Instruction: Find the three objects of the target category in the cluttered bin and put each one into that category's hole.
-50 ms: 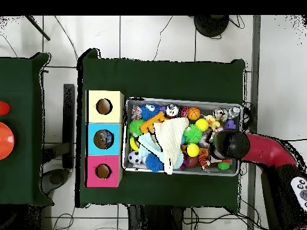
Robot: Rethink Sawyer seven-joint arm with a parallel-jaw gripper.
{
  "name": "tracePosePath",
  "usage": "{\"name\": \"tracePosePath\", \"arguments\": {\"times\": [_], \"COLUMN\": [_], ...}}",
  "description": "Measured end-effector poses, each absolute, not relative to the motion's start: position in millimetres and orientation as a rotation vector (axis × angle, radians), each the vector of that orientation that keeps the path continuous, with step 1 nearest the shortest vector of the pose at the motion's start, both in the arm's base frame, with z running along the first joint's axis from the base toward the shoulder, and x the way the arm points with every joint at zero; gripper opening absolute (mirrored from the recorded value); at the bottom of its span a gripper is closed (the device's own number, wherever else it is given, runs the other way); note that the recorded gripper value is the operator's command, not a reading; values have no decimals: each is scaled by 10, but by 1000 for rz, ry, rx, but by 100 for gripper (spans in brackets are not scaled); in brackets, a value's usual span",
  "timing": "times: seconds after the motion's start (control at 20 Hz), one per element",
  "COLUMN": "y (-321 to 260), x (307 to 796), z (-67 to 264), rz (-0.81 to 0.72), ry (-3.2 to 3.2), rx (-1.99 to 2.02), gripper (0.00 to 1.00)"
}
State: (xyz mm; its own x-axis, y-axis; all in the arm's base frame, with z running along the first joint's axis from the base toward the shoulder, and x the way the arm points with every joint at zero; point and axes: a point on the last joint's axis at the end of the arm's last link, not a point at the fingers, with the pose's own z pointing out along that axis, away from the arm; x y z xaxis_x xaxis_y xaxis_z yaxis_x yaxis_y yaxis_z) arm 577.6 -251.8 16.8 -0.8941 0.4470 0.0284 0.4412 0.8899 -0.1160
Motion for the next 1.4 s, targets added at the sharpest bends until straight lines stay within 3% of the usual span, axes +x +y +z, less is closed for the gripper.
{"name": "tracePosePath", "arguments": {"times": [0.5,1.25,1.3,1.4], "y": [-2589,-2547,-2549,-2551], "x": [5898,5941,5936,5933], "z": [580,567,563,560], "rz": [197,195,199,201], "ry": [-2995,-3019,-3020,-3021], "rx": [-731,-707,-701,-698], "gripper": [0,0,100,100]}}
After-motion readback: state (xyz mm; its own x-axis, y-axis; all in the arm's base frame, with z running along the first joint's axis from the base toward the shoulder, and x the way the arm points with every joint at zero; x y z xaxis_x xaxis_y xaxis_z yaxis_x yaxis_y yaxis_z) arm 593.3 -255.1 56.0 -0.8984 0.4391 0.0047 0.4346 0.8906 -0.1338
